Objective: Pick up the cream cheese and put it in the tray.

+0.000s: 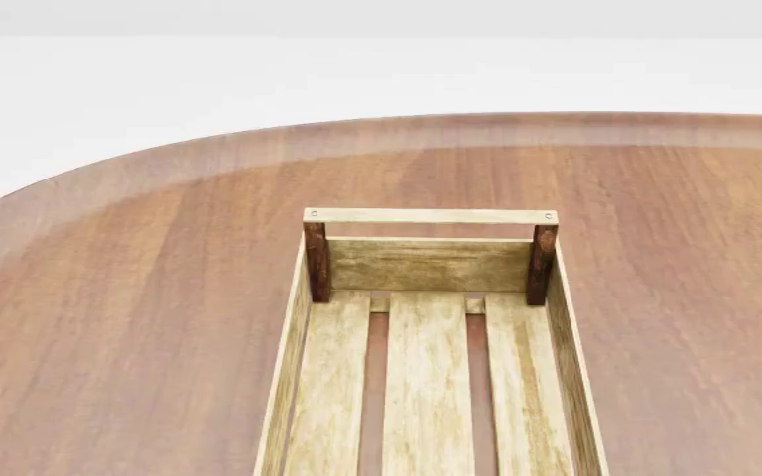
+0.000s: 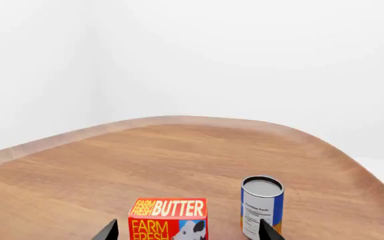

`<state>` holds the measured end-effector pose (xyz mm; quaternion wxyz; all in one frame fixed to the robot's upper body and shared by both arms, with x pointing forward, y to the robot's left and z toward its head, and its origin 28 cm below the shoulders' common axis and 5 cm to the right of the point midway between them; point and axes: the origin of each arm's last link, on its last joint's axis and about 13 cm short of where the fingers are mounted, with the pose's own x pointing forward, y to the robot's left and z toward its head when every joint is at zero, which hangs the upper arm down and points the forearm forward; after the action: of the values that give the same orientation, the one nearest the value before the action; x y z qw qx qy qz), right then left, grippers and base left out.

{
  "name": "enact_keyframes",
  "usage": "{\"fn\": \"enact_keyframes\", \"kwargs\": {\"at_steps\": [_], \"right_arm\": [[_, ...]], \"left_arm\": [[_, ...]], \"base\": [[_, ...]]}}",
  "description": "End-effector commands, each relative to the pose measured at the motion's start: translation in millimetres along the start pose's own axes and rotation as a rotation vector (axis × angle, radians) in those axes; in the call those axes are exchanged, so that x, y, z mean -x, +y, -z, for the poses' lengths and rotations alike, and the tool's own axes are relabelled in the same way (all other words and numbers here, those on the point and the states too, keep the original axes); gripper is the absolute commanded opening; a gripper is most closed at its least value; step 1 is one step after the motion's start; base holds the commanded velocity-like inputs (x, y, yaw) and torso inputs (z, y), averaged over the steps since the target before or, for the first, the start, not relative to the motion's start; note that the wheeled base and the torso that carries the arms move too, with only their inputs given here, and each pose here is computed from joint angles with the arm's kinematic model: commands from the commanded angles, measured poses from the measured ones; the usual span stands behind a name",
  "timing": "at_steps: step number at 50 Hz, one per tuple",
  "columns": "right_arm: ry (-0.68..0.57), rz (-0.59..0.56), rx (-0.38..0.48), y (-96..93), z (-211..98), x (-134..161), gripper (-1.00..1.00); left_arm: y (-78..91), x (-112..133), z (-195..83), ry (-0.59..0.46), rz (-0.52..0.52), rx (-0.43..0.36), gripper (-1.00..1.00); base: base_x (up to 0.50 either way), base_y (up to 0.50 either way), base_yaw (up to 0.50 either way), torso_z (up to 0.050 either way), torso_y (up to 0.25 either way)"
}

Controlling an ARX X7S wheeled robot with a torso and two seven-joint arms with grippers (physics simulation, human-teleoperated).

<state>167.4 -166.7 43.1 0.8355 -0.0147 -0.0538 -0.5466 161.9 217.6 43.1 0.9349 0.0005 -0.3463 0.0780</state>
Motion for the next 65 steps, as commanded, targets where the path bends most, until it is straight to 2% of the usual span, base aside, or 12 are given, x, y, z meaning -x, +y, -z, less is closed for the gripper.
{"fn": "enact_keyframes", "kwargs": {"at_steps": [1,2,19,26,65], "right_arm": [[0.068,0.118,0.044,-2.8,4,-3,1.0],[0.054,0.087,0.054,-2.0,5,-3,1.0],[0.182,0.12,0.122,-2.2,13,-4,1.0],[0.231,0.075,0.103,-5.1,15,-8,1.0],[0.298,0.173,0.115,-22.9,30,-31,1.0]], "left_arm": [[0.2,0,0,0.001,-0.003,-0.001,1.0],[0.3,0,0,0.0,-0.002,-0.001,1.0],[-0.1,0,1,0.002,-0.006,-0.001,1.0],[-0.3,0,1,0.003,-0.005,-0.002,1.0],[-0.3,-1,2,0.011,-0.009,-0.006,1.0]], "base": [[0.0,0.0,0.0,0.0,0.0],[0.0,0.0,0.0,0.0,0.0],[0.0,0.0,0.0,0.0,0.0],[0.0,0.0,0.0,0.0,0.0],[0.0,0.0,0.0,0.0,0.0]]}}
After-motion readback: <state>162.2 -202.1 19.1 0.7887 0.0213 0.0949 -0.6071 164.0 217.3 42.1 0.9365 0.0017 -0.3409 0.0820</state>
